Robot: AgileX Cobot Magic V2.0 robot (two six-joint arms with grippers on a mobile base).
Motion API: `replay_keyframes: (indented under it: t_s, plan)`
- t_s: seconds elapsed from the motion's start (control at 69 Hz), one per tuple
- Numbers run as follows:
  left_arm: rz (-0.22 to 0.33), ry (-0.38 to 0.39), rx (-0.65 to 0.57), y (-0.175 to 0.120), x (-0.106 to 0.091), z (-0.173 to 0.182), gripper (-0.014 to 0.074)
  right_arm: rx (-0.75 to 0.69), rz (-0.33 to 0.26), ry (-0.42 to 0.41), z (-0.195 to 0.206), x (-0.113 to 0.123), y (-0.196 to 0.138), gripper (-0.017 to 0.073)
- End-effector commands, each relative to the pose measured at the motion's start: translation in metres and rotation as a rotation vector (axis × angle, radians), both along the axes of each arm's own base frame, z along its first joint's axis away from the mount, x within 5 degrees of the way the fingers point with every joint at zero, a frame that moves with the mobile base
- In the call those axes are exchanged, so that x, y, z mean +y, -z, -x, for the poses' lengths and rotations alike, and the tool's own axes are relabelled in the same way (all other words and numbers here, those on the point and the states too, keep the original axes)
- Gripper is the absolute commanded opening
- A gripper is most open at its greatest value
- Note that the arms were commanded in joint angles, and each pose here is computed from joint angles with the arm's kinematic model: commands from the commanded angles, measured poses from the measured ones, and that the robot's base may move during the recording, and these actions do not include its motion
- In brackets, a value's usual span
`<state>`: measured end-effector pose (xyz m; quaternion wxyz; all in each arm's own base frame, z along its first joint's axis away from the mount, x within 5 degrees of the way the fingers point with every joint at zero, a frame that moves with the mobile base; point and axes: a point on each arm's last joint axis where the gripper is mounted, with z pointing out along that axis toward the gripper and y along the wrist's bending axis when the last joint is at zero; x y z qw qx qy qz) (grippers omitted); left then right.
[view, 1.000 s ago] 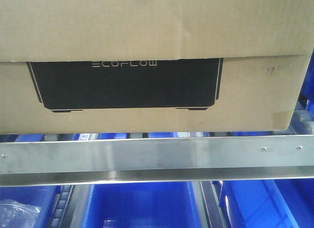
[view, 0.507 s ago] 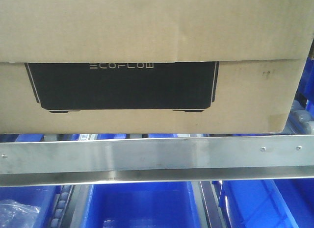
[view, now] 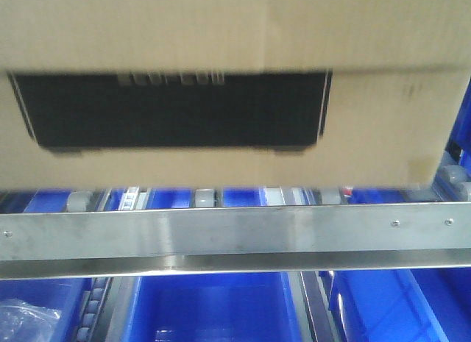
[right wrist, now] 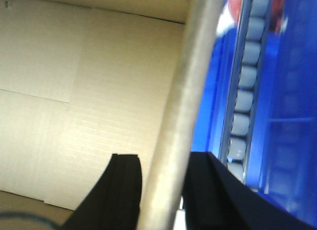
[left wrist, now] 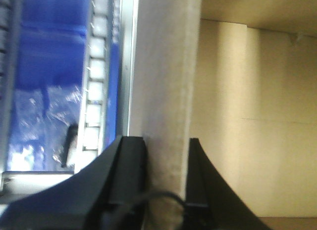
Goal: Grab box from left shelf to table start
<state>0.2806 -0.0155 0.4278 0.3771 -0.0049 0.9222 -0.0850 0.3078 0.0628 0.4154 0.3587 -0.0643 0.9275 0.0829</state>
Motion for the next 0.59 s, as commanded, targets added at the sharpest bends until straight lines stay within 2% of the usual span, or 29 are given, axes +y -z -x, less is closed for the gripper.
replay_keyframes:
  t_s: [0.0, 0.174, 0.348, 0.579]
  plan:
    - [0.122, -0.002, -0.190, -0.045, -0.007, 0.033, -0.0097, -0.167, -0.041, 0.007, 0.019, -0.003, -0.037, 0.0069]
    - [0.097, -0.003, -0.215, -0.049, -0.010, 0.068, -0.0097, -0.154, -0.019, -0.048, 0.042, 0.008, -0.036, 0.0069]
    - [0.101, -0.003, -0.224, -0.025, -0.012, 0.096, -0.0097, -0.134, -0.035, -0.087, 0.076, 0.014, -0.015, 0.0069]
    - [0.105, -0.014, -0.238, 0.007, -0.009, 0.132, -0.0097, -0.146, -0.051, -0.079, 0.123, 0.002, 0.010, 0.0069]
